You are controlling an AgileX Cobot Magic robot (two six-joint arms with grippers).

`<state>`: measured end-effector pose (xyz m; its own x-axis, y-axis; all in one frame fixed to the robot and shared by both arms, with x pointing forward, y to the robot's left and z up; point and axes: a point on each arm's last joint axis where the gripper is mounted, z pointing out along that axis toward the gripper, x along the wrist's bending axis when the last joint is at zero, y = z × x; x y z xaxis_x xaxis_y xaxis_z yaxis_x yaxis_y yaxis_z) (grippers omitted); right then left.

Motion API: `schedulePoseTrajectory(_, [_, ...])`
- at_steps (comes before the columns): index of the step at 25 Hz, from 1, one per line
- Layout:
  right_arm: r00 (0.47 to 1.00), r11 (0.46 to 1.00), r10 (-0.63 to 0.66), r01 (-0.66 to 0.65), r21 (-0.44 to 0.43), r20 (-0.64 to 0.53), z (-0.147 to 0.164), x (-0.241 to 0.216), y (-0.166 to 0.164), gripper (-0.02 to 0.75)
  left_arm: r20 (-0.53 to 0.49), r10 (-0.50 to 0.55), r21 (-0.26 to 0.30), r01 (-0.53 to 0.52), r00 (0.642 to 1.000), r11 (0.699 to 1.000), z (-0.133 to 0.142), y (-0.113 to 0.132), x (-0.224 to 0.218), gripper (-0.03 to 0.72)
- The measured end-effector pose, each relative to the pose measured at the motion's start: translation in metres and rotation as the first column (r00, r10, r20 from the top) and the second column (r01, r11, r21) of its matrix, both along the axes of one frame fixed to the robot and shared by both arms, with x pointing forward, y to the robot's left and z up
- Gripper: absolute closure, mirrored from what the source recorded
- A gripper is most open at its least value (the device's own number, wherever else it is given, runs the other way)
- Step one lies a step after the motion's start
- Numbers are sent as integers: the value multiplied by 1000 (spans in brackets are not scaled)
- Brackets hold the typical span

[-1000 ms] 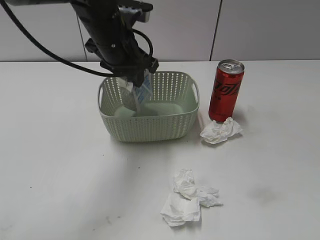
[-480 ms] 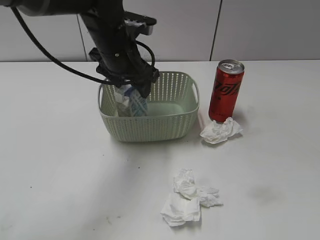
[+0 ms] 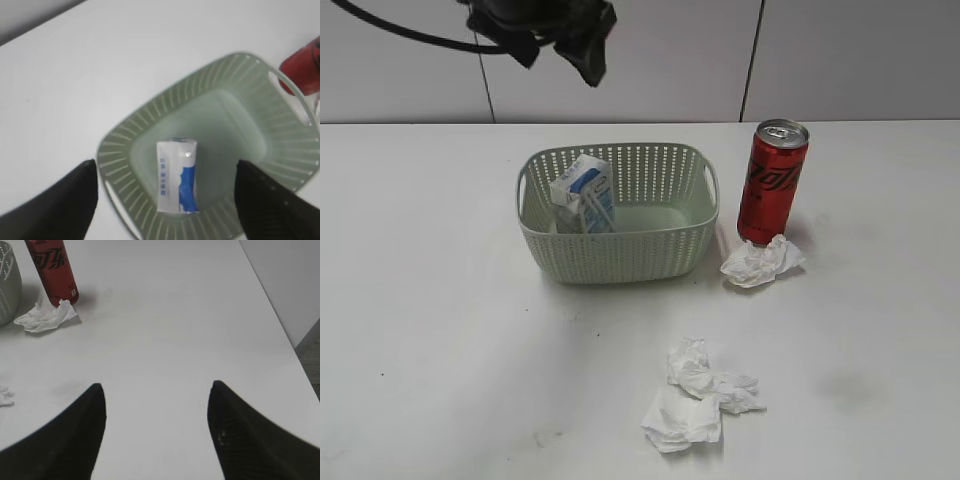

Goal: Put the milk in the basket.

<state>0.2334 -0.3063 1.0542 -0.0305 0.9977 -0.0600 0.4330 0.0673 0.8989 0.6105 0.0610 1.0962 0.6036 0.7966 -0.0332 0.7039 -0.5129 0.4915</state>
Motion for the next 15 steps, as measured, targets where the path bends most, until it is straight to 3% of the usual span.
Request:
schedulePoseTrajectory(4, [1000,1000,0,0,0,0,0,0,0,237,-21,70,53,-68,997,996,11,36,6,67])
schedulePoseTrajectory(8, [1000,1000,0,0,0,0,0,0,0,237,-13,193,87,-191,981,978,17,89,21,97])
schedulePoseTrajectory(15, [1000,1000,0,0,0,0,0,0,0,237,-5,395,97,-393,919,914,33,179,12,138])
